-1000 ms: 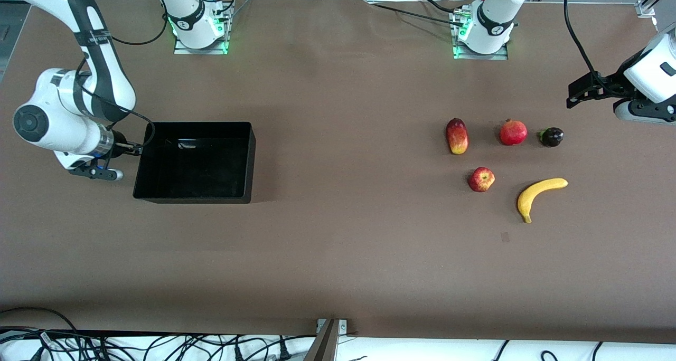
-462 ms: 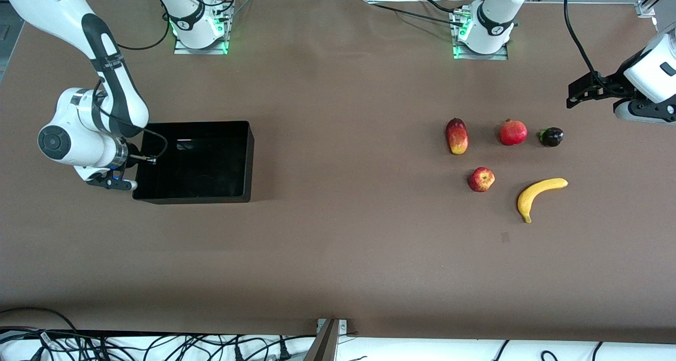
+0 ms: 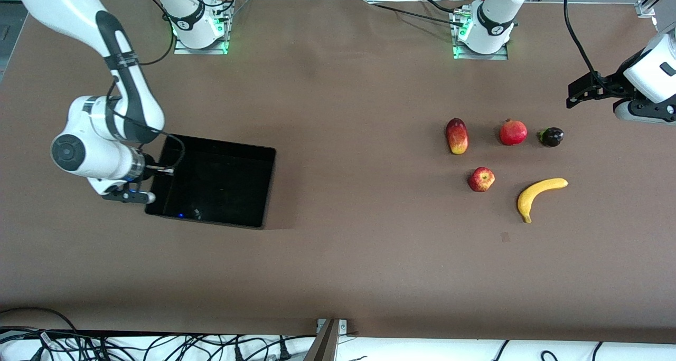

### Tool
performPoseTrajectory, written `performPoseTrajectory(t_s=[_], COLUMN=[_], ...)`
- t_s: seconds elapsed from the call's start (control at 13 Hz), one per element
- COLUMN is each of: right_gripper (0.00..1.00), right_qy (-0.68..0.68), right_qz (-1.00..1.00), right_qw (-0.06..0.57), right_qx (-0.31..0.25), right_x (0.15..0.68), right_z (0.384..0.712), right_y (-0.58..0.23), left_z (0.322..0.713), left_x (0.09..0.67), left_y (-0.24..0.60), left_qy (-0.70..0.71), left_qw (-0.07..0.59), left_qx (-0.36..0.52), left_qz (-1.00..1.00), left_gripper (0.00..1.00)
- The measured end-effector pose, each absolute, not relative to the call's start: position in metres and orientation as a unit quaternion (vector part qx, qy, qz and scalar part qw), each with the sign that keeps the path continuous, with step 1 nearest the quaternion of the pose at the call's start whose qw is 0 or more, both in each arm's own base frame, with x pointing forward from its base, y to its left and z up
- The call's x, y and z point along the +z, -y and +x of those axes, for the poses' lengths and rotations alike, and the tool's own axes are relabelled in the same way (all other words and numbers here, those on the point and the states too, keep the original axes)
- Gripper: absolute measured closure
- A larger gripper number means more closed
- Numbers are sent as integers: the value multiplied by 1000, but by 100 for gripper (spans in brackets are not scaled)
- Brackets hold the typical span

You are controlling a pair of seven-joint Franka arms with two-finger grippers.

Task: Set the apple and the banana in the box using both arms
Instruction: 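Push the black box with the right gripper toward the fruit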

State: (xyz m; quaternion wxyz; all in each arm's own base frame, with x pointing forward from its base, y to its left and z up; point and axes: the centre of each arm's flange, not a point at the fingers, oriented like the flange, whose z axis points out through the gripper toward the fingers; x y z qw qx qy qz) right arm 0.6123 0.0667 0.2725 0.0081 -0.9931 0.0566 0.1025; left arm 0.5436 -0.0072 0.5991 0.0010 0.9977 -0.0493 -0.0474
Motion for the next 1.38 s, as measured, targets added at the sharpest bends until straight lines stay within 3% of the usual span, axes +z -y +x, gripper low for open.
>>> performPoseTrajectory(t_s=[0.15, 0.31, 0.54, 0.92, 1.31, 1.38], right_gripper=[96, 96, 96, 96, 96, 90], right_qy=[-64, -84, -75, -39, 1, 5], right_qz=[-993, -992, -991, -993, -994, -994], right_qw=[13, 28, 51, 58, 54, 55], right_qx=[98, 92, 101, 96, 98, 98], right_x=[311, 327, 307, 232, 222, 222], right_z=[615, 597, 560, 528, 492, 488], right_y=[-163, -256, -366, -443, -487, -492], left_z=[544, 544, 544, 544, 547, 547], left_x=[599, 599, 599, 599, 593, 592], left_y=[7, 7, 7, 7, 7, 6], left_qy=[49, 49, 50, 49, 49, 48], left_qw=[1, 1, 1, 1, 1, 1], left_qx=[-47, -47, -47, -48, -53, -54], left_qz=[998, 998, 998, 998, 997, 997], left_gripper=[0, 0, 0, 0, 0, 0])
